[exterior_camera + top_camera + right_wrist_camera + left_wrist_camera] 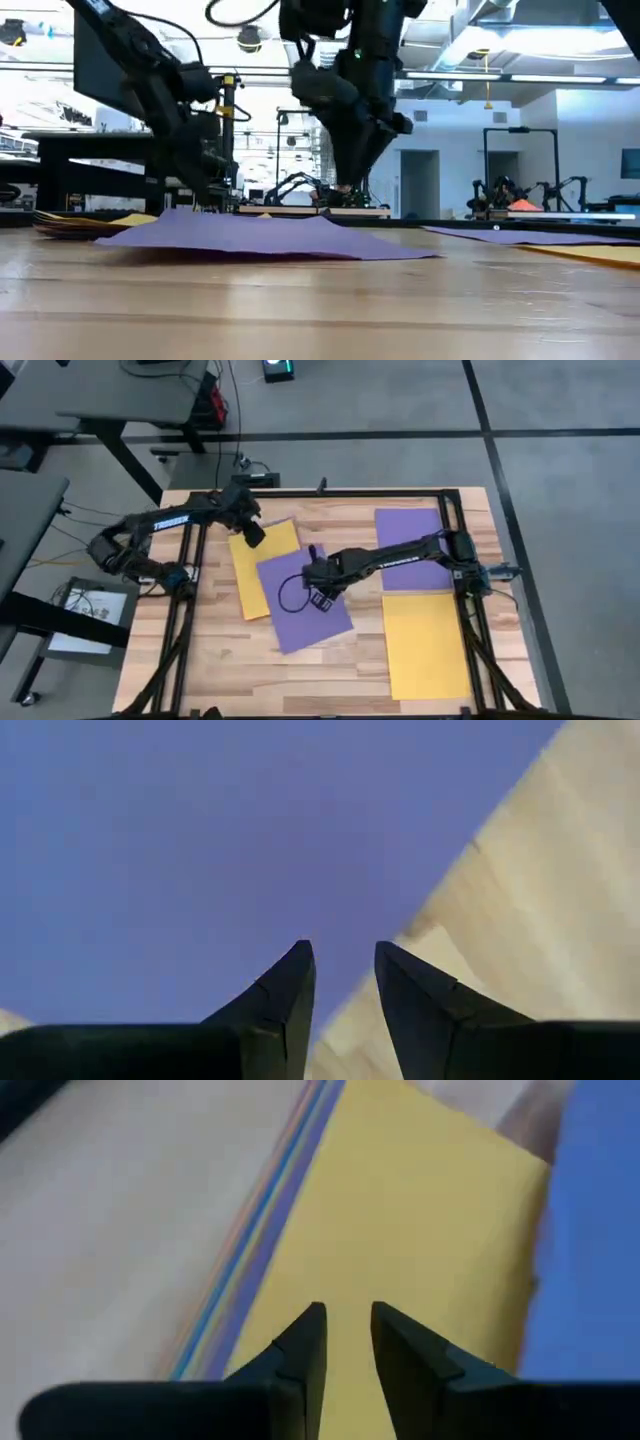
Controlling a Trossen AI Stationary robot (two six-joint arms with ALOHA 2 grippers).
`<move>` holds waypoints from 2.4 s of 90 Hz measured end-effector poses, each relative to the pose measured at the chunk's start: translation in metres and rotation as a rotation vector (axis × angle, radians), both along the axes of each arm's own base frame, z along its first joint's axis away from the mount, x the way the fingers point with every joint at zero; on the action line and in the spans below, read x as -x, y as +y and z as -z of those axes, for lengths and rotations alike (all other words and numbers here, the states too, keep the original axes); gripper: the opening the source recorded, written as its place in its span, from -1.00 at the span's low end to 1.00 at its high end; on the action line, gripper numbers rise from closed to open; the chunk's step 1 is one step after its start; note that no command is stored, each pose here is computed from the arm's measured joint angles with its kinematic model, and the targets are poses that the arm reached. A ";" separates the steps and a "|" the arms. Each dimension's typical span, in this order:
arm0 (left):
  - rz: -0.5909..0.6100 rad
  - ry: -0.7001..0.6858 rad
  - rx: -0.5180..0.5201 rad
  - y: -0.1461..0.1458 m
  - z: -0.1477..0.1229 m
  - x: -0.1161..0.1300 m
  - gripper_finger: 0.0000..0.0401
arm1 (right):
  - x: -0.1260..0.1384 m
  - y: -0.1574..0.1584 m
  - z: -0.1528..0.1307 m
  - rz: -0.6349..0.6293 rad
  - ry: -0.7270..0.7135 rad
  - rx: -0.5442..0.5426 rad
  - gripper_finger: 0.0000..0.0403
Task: Organize paper
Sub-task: Stack the purple paper on the top right purple paper
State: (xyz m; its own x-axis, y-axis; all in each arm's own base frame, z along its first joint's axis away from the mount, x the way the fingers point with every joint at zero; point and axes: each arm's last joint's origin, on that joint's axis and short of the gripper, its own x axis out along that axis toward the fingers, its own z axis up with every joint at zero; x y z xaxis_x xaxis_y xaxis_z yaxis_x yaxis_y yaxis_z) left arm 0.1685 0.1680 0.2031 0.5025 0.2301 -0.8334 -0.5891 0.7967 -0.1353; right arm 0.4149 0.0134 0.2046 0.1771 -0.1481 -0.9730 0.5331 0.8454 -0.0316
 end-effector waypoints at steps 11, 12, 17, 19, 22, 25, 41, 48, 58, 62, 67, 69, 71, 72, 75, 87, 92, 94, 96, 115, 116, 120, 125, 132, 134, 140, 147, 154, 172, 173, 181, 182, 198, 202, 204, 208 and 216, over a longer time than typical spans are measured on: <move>0.086 0.000 0.050 -0.024 -0.011 -0.001 -0.67 | 0.008 -0.012 -0.005 -0.131 0.073 0.027 -0.50; 0.096 0.007 0.057 -0.027 -0.011 -0.001 -0.67 | 0.008 -0.012 -0.006 -0.142 0.075 0.029 -0.50; 0.148 0.040 0.094 -0.041 -0.010 -0.005 -0.67 | 0.011 -0.019 -0.006 -0.197 0.084 0.039 -0.50; 0.165 0.057 0.112 -0.047 -0.009 -0.006 -0.67 | 0.012 -0.022 -0.004 -0.217 0.088 0.038 -0.50; 0.182 0.094 0.139 -0.055 -0.008 -0.007 -0.67 | 0.013 -0.028 -0.002 -0.242 0.085 0.032 -0.50; 0.193 0.142 0.165 -0.063 -0.005 -0.008 -0.67 | 0.016 -0.033 0.000 -0.258 0.075 0.025 -0.50; 0.237 0.267 0.213 -0.097 0.010 -0.020 -0.67 | 0.040 -0.064 0.021 -0.267 0.036 -0.054 -0.50; 0.260 0.283 0.219 -0.108 0.017 -0.028 -0.67 | 0.052 -0.073 0.030 -0.271 0.006 -0.068 -0.50; 0.273 0.324 0.239 -0.121 0.030 -0.036 -0.67 | 0.063 -0.078 0.045 -0.280 -0.011 -0.062 -0.50; 0.273 0.348 0.242 -0.126 0.035 -0.040 -0.67 | 0.065 -0.079 0.049 -0.292 -0.018 -0.056 -0.50; 0.268 0.371 0.226 -0.131 0.042 -0.045 -0.67 | 0.065 -0.080 0.052 -0.308 -0.030 -0.047 -0.50; 0.270 0.375 0.215 -0.132 0.044 -0.047 -0.67 | 0.065 -0.080 0.053 -0.317 -0.034 -0.044 -0.50; 0.273 0.376 0.203 -0.134 0.046 -0.050 -0.67 | 0.064 -0.080 0.054 -0.326 -0.041 -0.039 -0.50; 0.275 0.375 0.198 -0.135 0.047 -0.051 -0.67 | 0.064 -0.080 0.055 -0.329 -0.045 -0.037 -0.50; 0.280 0.363 0.188 -0.136 0.050 -0.055 -0.67 | 0.063 -0.079 0.055 -0.343 -0.059 -0.030 -0.50; 0.257 0.310 0.183 -0.140 0.054 -0.068 -0.67 | 0.057 -0.079 0.054 -0.393 -0.110 0.001 -0.50; 0.245 0.281 0.183 -0.140 0.054 -0.074 -0.67 | 0.056 -0.080 0.054 -0.393 -0.129 0.008 -0.50; 0.240 0.274 0.183 -0.140 0.053 -0.076 -0.67 | 0.055 -0.080 0.054 -0.393 -0.133 0.006 -0.50; 0.237 0.267 0.183 -0.140 0.052 -0.077 -0.67 | 0.055 -0.080 0.053 -0.395 -0.138 0.000 -0.50; 0.249 0.243 0.155 -0.138 0.044 -0.083 -0.67 | 0.055 -0.083 0.053 -0.380 -0.180 -0.082 -0.50; 0.249 0.248 0.156 -0.138 0.044 -0.083 -0.67 | 0.055 -0.083 0.053 -0.371 -0.180 -0.084 -0.50; 0.243 0.267 0.158 -0.138 0.045 -0.081 -0.67 | 0.057 -0.087 0.051 -0.332 -0.180 -0.096 -0.50; 0.234 0.294 0.156 -0.138 0.046 -0.078 -0.67 | 0.059 -0.093 0.048 -0.272 -0.191 -0.106 -0.50; 0.214 0.321 0.161 -0.139 0.051 -0.073 -0.67 | 0.064 -0.103 0.042 -0.192 -0.202 -0.130 -0.48; 0.208 0.327 0.164 -0.139 0.053 -0.072 -0.67 | 0.065 -0.106 0.041 -0.171 -0.210 -0.143 -0.48; 0.203 0.330 0.168 -0.139 0.054 -0.070 -0.67 | 0.070 -0.116 0.037 -0.111 -0.228 -0.190 -0.44; 0.204 0.330 0.167 -0.139 0.054 -0.070 -0.67 | 0.075 -0.128 0.036 -0.047 -0.244 -0.248 -0.35; 0.205 0.321 0.165 -0.139 0.054 -0.070 -0.67 | 0.079 -0.138 0.037 0.001 -0.253 -0.297 -0.23; 0.220 0.319 0.158 -0.139 0.053 -0.070 -0.67 | 0.081 -0.146 0.037 0.064 -0.265 -0.316 0.07; 0.221 0.319 0.157 -0.139 0.053 -0.070 -0.67 | 0.081 -0.146 0.037 0.066 -0.265 -0.318 0.09; 0.239 0.321 0.150 -0.139 0.053 -0.070 -0.67 | 0.079 -0.142 0.037 0.079 -0.269 -0.326 0.15; 0.241 0.321 0.149 -0.139 0.053 -0.070 -0.67 | 0.079 -0.141 0.038 0.081 -0.272 -0.327 0.15; 0.262 0.323 0.135 -0.139 0.053 -0.071 -0.67 | 0.080 -0.120 0.057 0.168 -0.279 -0.353 0.16; 0.263 0.322 0.134 -0.139 0.053 -0.071 -0.67 | 0.080 -0.114 0.063 0.186 -0.281 -0.338 0.15; 0.263 0.321 0.133 -0.139 0.053 -0.071 -0.67 | 0.081 -0.112 0.066 0.192 -0.286 -0.325 0.15; 0.266 0.315 0.130 -0.139 0.053 -0.071 -0.67 | 0.081 -0.108 0.069 0.199 -0.304 -0.323 0.14; 0.284 0.304 0.119 -0.139 0.053 -0.073 -0.67 | 0.082 -0.102 0.073 0.210 -0.335 -0.328 0.13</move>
